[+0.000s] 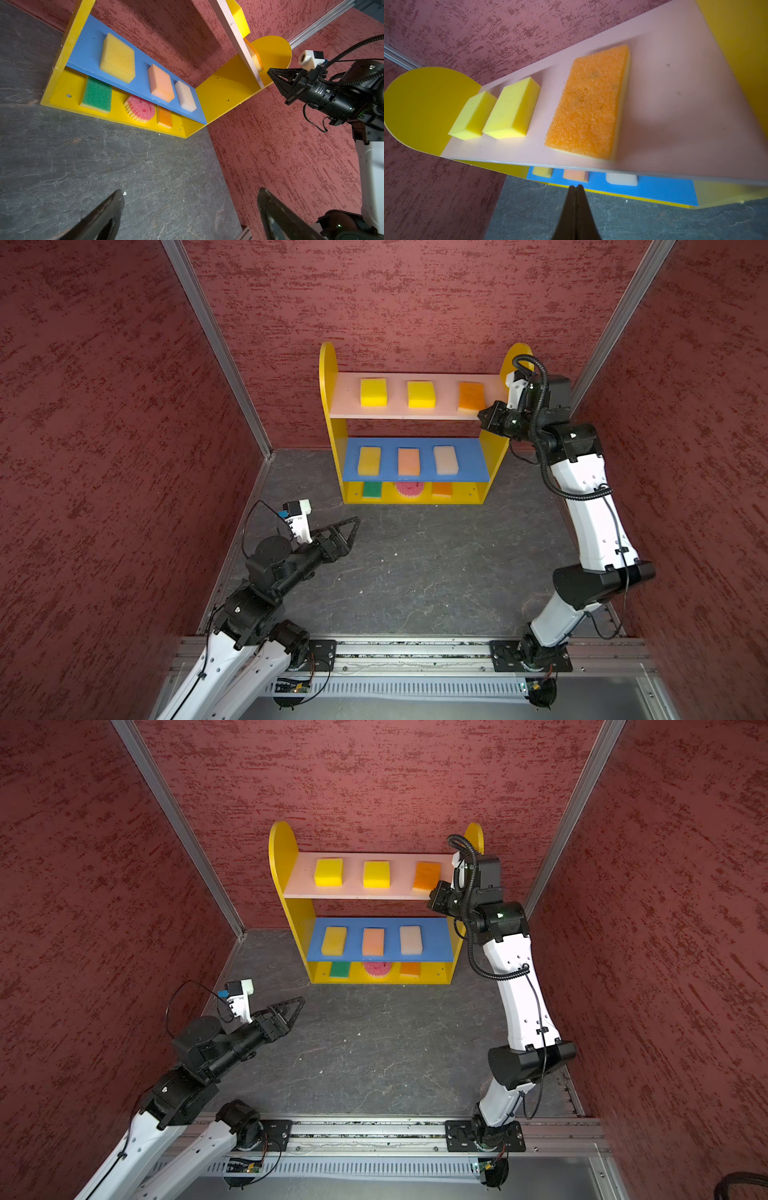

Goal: Place and organize the cleaning sponges onto the shelf

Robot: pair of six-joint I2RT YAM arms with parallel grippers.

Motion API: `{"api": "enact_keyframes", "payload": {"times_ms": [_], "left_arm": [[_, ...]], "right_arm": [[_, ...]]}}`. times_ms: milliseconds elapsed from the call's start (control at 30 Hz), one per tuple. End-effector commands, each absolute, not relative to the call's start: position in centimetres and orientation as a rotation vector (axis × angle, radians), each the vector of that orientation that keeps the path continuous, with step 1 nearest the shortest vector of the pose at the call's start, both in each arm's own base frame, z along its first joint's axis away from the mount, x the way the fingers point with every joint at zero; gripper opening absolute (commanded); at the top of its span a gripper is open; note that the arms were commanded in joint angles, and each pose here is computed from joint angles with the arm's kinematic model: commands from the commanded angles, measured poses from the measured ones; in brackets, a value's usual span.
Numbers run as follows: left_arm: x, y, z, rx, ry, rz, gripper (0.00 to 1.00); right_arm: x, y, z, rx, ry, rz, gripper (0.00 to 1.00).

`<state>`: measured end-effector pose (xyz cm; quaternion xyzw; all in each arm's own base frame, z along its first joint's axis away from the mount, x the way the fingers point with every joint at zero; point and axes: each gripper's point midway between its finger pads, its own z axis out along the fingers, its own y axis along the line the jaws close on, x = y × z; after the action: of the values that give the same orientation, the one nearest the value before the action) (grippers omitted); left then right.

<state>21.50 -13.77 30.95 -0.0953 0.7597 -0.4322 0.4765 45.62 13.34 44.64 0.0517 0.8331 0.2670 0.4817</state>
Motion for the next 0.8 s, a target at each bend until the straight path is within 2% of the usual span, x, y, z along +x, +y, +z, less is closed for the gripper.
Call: {"api": "enact_keyframes", "payload": {"times_ms": [0, 767], "left_arm": [[21.6, -13.4, 30.5, -0.253, 1.862, -1.040, 1.00], [22.1, -13.2, 30.1, -0.265, 1.873, -1.022, 1.00]], "right_arm": [[46.4, 13.1, 45.5, 0.130, 2.002, 0.632, 0.00], [48.5, 12.3, 44.5, 0.164, 2.012, 0.580, 0.00]]}}
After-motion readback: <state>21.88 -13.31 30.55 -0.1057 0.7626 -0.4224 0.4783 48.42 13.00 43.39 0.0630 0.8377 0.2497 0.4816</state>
